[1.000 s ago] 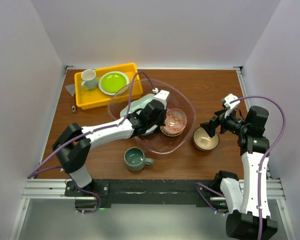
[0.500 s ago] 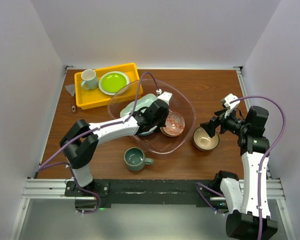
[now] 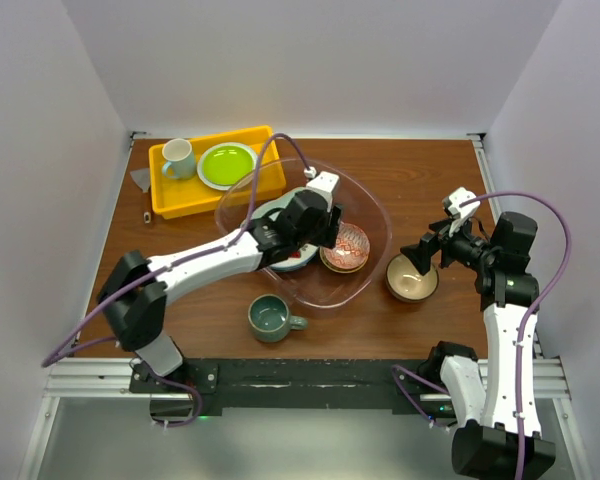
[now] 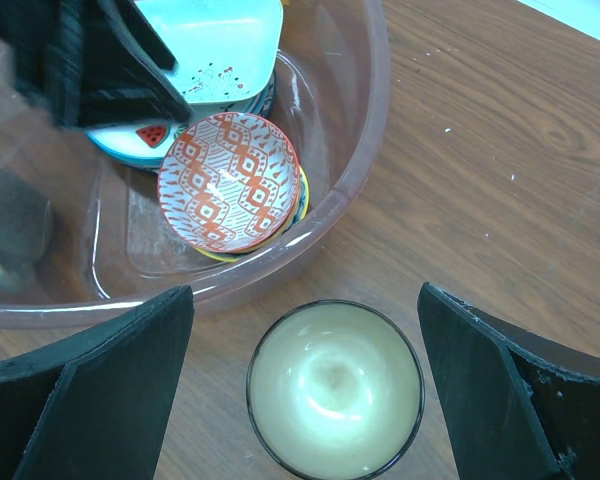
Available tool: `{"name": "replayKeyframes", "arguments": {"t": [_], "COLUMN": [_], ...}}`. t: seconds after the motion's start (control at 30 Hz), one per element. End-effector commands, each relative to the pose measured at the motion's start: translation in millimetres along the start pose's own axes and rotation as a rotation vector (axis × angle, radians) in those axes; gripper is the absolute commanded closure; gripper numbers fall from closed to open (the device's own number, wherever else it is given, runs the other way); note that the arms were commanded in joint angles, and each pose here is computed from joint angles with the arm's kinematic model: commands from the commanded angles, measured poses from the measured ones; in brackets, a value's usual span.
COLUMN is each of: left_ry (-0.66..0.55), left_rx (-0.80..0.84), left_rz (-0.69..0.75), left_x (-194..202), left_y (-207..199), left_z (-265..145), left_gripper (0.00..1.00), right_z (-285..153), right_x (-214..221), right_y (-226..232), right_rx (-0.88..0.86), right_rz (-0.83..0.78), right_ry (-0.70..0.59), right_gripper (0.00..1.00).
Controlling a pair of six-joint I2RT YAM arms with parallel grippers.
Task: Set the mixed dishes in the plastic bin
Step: Place the bowl in the plastic bin.
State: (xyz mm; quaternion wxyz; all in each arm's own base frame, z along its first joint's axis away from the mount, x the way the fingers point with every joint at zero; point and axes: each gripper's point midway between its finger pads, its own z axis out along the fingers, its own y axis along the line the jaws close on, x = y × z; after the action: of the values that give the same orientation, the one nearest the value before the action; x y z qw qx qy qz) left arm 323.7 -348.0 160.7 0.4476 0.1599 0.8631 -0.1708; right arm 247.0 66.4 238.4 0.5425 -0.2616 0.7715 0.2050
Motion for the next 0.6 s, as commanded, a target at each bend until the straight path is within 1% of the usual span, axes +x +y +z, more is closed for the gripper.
{"name": "replayKeyframes", "arguments": {"t": [0.0, 0.03, 0.07, 0.1, 0.13, 0.17, 0.23, 0.27, 0.33, 0.37, 0.43, 0.47, 0.5, 0.57], "left_ry": [-0.14, -0.171, -0.186, -0.182, -0.214, -0.215, -0.251, -0.245, -0.279, -0.272, -0.294, -0.283, -0.305, -0.299], "left_rx": [0.018, 0.026, 0.027, 0.021, 0.03, 0.023, 0.027, 0.027, 0.045, 0.049, 0.062, 0.064, 0.072, 0.067], "left_rz": [0.019, 0.013, 0.018, 0.021, 0.013, 0.02, 0.009, 0.014, 0.007, 0.006, -0.007, -0.008, -0.02, -0.029], "left_x": [-45, -53, -56, -50, -58, -53, -60, -53, -56, -49, -48, -40, -42, -33], "left_y": [9, 11, 14, 19, 20, 26, 30, 34, 36, 38, 41, 43, 44, 49], "left_z": [-45, -58, -63, -66, -79, -81, -97, -99, -113, -114, -125, -125, -134, -137], "left_gripper": [0.29, 0.26, 0.19, 0.16, 0.13, 0.08, 0.03, 0.01, 0.0, 0.0, 0.0, 0.0, 0.0, 0.0], "right_z": [-1, 0, 0, 0, 0, 1, 1, 2, 3, 4, 5, 6, 6, 7], "right_x": [-4, -4, -4, -3, -3, -2, -1, -1, 2, 3, 5, 8, 11, 14], "right_y": [-2, -3, -3, -3, -3, -4, -6, -7, -8, -9, -12, -13, -17, -20], "right_rx": [0.009, 0.008, 0.008, 0.009, 0.011, 0.012, 0.017, 0.016, 0.02, 0.021, 0.022, 0.023, 0.044, 0.051], "right_rz": [-0.023, -0.021, -0.021, -0.021, -0.021, -0.02, -0.017, -0.017, -0.012, -0.009, -0.005, 0.004, 0.008, 0.015], "right_ry": [-0.015, -0.013, -0.013, -0.012, -0.011, -0.01, -0.006, -0.004, 0.004, 0.007, 0.017, 0.027, 0.041, 0.051], "right_gripper": [0.02, 0.02, 0.02, 0.02, 0.02, 0.02, 0.02, 0.02, 0.02, 0.02, 0.02, 0.02, 0.02, 0.02]}}
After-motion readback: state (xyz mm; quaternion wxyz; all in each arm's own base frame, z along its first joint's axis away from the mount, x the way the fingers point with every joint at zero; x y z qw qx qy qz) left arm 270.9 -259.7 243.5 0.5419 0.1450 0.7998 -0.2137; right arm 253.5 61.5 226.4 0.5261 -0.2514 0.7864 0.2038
